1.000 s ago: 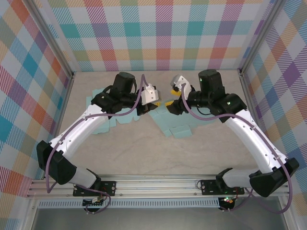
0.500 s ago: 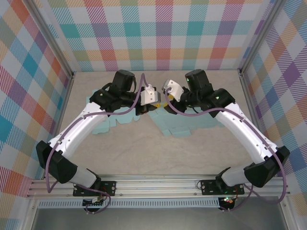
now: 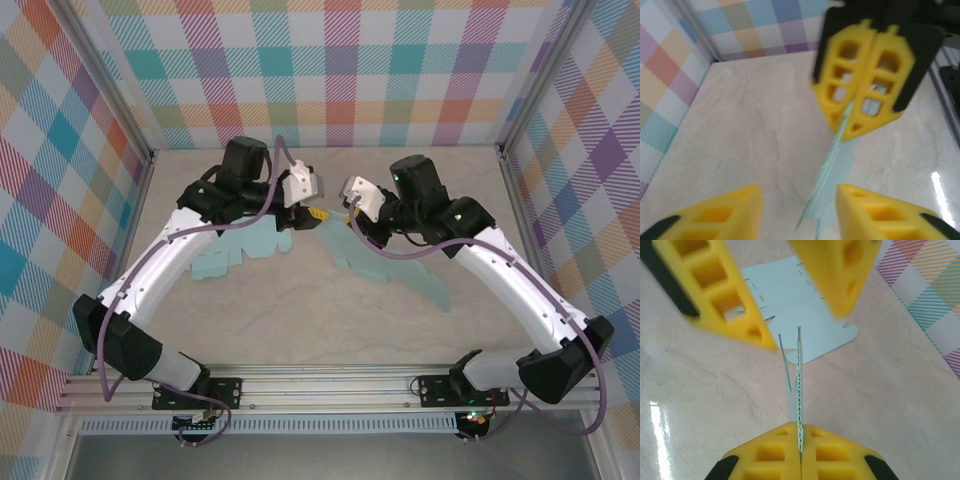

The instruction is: Fold the paper box

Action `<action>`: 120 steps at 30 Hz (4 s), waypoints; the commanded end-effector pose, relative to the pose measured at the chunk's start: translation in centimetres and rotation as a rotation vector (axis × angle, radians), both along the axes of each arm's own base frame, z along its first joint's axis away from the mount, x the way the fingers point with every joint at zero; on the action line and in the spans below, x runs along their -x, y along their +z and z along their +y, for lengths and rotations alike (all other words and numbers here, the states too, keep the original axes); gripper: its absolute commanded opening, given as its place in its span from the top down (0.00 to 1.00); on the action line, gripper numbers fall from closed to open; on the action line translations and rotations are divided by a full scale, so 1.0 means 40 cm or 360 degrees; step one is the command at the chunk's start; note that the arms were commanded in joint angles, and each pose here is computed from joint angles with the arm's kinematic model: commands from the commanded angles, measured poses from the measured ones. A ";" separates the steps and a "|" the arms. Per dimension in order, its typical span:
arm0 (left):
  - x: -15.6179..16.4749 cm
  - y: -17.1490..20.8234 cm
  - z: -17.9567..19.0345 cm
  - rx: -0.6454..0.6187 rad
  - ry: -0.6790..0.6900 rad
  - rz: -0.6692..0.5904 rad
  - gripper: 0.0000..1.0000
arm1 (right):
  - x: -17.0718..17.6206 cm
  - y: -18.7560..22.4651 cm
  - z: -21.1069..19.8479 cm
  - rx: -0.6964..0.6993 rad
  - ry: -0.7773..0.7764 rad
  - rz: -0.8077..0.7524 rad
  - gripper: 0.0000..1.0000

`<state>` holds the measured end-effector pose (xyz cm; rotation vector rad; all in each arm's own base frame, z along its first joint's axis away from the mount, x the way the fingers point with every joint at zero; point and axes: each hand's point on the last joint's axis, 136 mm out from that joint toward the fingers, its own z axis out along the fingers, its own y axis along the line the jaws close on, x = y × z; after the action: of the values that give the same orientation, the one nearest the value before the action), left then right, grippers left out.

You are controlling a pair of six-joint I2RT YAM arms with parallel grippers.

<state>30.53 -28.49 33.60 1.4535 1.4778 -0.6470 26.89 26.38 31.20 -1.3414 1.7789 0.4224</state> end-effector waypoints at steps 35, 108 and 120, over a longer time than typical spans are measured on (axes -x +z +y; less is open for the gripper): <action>0.003 -0.158 0.080 0.0452 0.0003 0.0294 0.38 | 0.069 0.253 -0.004 -0.0730 0.0014 -0.0206 1.00; -0.305 -0.370 -0.097 -0.0957 0.1050 -0.0764 1.00 | -0.365 -0.138 -0.299 -0.1058 -0.1528 0.1246 0.46; -0.320 -0.386 -0.112 -0.0989 0.1050 -0.0778 1.00 | -0.440 -0.166 -0.277 -0.0972 -0.1502 0.1279 0.50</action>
<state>43.08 -32.08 17.25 1.3212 1.7106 0.5762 44.13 15.00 22.97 0.2558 2.4052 0.9126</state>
